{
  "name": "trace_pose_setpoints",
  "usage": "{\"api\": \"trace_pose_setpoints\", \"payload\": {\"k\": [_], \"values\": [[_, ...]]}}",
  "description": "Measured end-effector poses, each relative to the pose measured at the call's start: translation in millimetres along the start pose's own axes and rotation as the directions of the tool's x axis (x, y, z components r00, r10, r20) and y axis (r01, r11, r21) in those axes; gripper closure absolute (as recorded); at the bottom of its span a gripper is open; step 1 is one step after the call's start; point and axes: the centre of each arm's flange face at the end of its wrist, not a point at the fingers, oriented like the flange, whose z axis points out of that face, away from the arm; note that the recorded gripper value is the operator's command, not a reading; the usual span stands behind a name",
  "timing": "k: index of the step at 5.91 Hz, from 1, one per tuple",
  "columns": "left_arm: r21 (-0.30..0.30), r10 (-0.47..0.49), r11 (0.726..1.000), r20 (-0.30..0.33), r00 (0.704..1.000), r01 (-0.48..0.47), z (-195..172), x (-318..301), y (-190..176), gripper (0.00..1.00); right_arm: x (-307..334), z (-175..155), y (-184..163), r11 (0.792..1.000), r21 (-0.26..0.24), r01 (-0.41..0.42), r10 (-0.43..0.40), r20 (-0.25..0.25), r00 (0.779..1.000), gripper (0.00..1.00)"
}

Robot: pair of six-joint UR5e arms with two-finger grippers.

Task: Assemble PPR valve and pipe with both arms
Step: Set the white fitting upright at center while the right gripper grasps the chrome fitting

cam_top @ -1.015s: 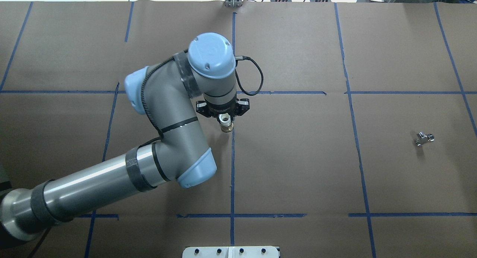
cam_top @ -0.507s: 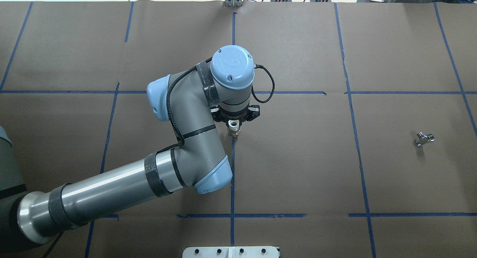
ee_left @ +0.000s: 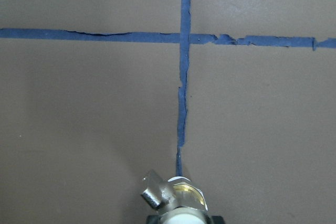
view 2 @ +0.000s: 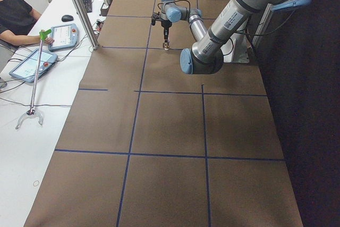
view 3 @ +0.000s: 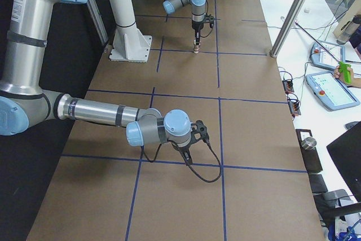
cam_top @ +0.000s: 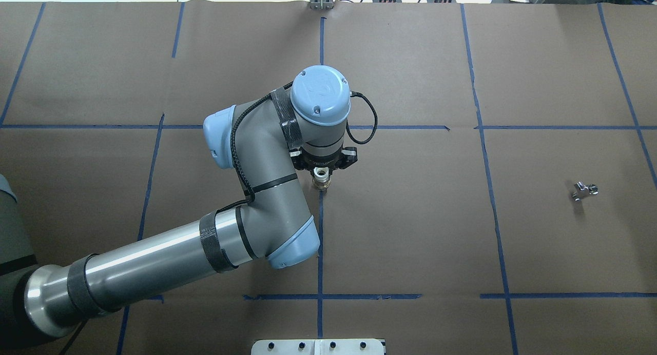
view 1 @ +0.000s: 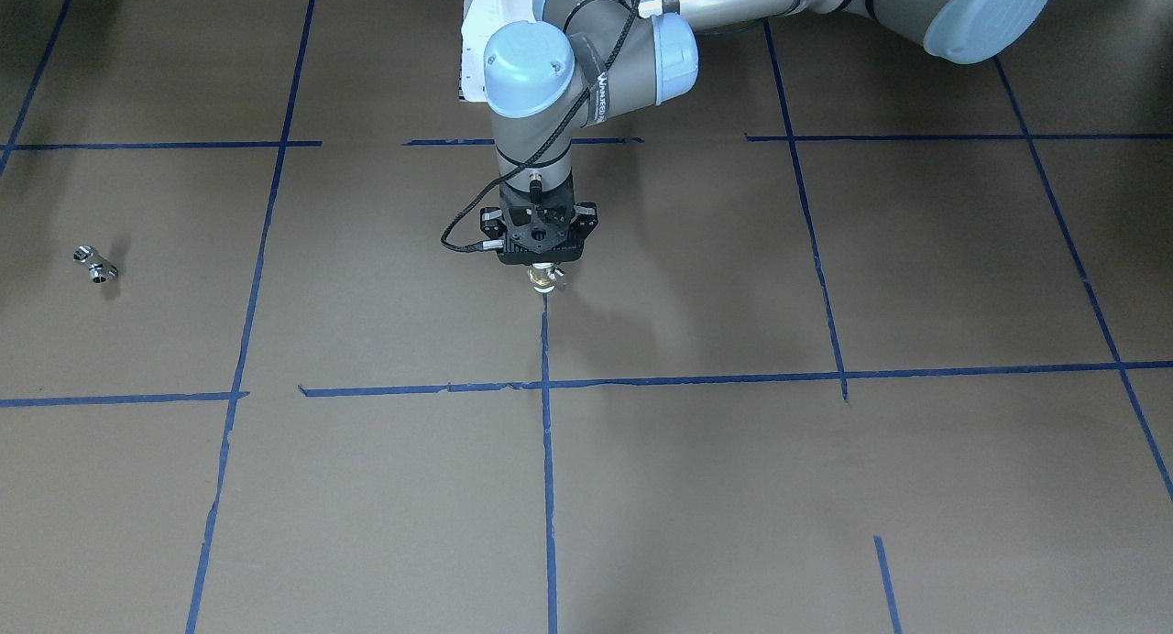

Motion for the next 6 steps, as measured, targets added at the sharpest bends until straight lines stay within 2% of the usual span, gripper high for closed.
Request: {"api": "trace_pose_setpoints", "payload": {"k": [1, 3, 4, 6], "values": [[-0.001, 0.001, 1.000, 0.000, 1.000, -0.001, 1, -1, 0, 0.01, 0, 0, 0, 1.000, 0.000, 0.000, 0.000, 0.000, 1.000, 0.00], [0.002, 0.002, 1.000, -0.011, 1.000, -0.002, -2, 0, 2, 0.00, -2, 2, -1, 1.000, -0.004, -0.003, 0.003, 0.002, 1.000, 0.00], [0.009, 0.000, 1.000, -0.033, 0.999, 0.000, -15, 1, 3, 0.00, -11, 10, -7, 1.000, -0.014, -0.028, 0.028, 0.011, 1.000, 0.00], [0.035, -0.026, 0.999, -0.091, 0.996, 0.029, -48, -33, 11, 0.00, -67, 41, -39, 0.990, 0.009, -0.138, 0.137, 0.053, 0.989, 0.00]]}}
